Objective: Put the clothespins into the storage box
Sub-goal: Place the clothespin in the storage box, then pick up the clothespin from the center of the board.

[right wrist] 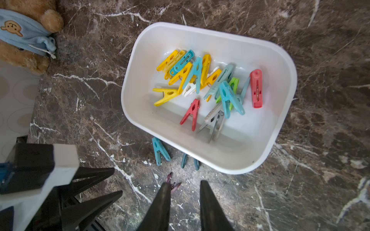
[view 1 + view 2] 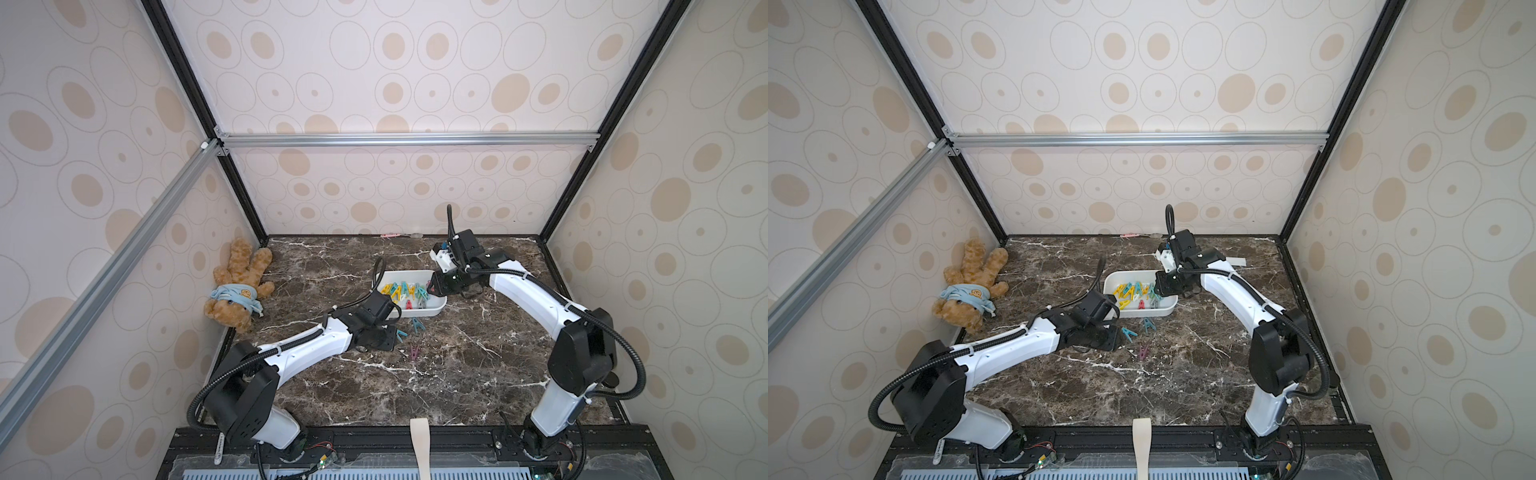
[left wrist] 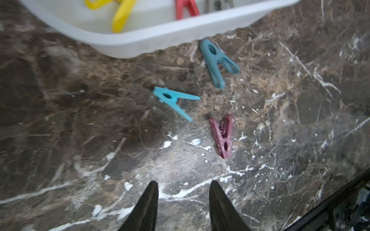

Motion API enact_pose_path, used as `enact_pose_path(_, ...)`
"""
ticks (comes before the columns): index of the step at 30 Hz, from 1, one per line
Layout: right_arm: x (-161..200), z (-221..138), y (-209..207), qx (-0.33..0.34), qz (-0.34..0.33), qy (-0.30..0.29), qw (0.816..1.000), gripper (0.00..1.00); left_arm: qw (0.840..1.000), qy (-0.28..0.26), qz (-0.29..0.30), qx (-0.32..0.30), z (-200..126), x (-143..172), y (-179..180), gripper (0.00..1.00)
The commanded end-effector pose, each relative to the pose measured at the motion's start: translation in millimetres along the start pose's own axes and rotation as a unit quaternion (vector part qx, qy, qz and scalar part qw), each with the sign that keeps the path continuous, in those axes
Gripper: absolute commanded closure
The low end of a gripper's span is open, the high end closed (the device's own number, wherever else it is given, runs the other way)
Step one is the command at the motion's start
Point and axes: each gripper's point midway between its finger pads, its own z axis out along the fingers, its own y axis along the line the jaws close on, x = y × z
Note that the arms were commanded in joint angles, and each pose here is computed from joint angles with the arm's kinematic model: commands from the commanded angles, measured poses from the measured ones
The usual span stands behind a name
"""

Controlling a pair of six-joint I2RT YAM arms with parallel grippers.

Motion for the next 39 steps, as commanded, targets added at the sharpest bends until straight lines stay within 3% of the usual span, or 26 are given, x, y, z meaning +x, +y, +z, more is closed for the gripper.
enact_pose_path(1, 19.1, 10.6, -3.0, -0.008, 0.022, -0.002, 1.000, 0.72, 1.000, 0.006, 0.000, -0.002, 2.3, -1.7, -19.1, 0.58)
enact_pose_path(9, 47.1, 21.3, -12.6, -0.007, 0.031, 0.007, 0.999, 0.72, 0.999, 0.027, -0.008, -0.033, 26.5, 5.0, -35.4, 0.64)
enact_pose_path(39, 53.4, 30.1, -22.7, 0.006, -0.003, 0.017, 1.000, 0.72, 0.996, 0.024, -0.065, -0.058, 67.1, -14.4, -30.7, 0.69)
